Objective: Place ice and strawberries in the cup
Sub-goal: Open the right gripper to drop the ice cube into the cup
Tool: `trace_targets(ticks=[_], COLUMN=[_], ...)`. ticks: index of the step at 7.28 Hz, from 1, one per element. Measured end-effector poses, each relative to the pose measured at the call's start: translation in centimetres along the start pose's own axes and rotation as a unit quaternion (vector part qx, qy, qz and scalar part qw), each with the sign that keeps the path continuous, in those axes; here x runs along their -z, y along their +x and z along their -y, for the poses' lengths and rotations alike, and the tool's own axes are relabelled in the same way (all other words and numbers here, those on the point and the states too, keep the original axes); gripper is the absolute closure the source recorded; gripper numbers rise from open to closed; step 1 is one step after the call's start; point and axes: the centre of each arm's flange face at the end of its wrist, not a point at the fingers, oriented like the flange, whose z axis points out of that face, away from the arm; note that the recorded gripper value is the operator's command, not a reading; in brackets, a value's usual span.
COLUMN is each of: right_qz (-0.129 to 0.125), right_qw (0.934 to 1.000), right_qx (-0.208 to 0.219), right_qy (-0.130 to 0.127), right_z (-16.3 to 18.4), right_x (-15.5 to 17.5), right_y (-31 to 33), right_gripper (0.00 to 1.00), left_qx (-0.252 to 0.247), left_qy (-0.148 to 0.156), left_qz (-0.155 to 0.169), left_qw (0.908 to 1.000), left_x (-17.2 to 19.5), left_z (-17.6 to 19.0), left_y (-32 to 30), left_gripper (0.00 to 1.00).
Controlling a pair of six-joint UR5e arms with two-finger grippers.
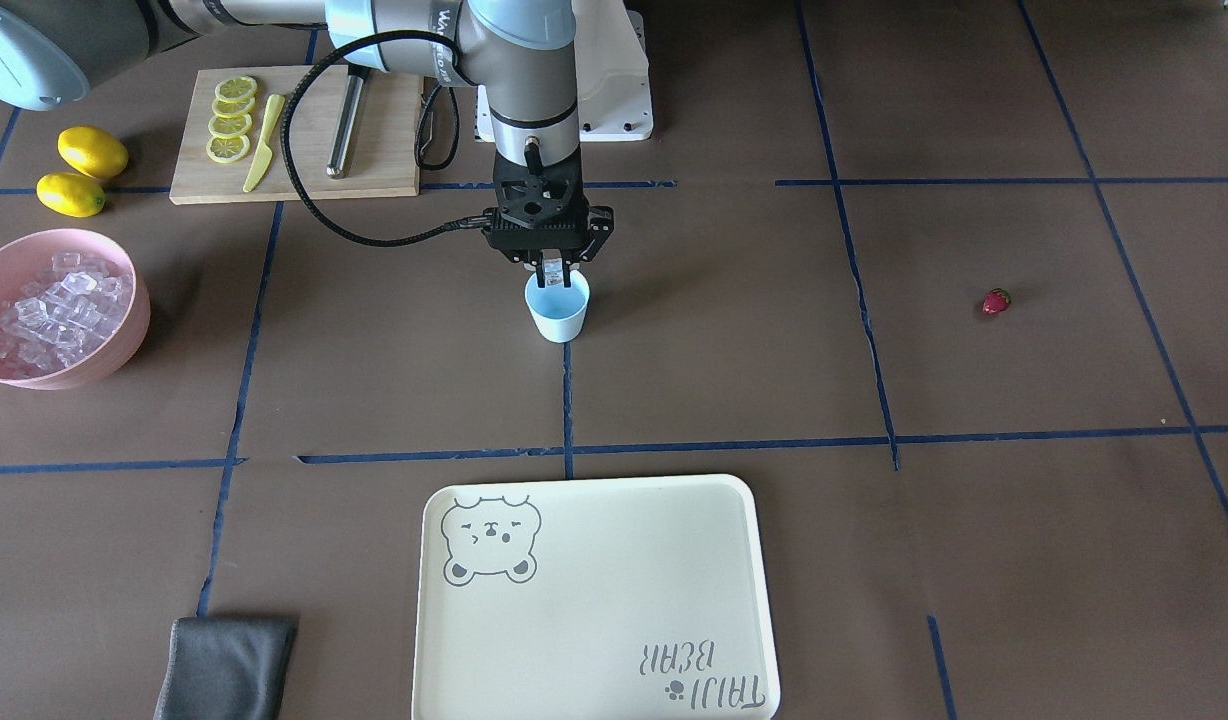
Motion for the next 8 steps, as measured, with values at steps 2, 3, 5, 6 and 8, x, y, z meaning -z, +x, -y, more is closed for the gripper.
trace_targets(ticks=[2, 3, 5, 6, 8], right_qz=[-0.004, -0.006, -0.005, -0.004, -0.002], right_qw=[1.0, 0.9999, 0.9999, 0.9999, 0.9999], right_qx=[0.006, 0.009, 0.014, 0.014, 0.013], right_qy=[-0.004, -0.005, -0.004, -0.003, 0.001], right_z=[-1.07, -1.28, -1.33, -1.31, -0.7], right_x=[-0.71, -0.93, -0.81, -0.7, -0.24], right_y=[-0.09, -0.02, -0.06, -0.09, 0.05], right_gripper=[0.08, 0.01, 0.01, 0.01, 0.01], left_qx=[-0.001, -0.001, -0.001, -0.001, -0.001], left_qy=[0.001, 0.001, 0.001, 0.001, 0.001], left_qz=[0.0, 0.0, 0.0, 0.0, 0.0], left_qw=[1.0, 1.0, 1.0, 1.0, 1.0], left_x=[0.04, 0.06, 0.08, 0.09, 0.1], left_z=[0.06, 0.06, 0.07, 0.08, 0.09], left_y=[0.04, 0.06, 0.09, 0.1, 0.11], left_gripper=[0.0, 0.0, 0.0, 0.0, 0.0])
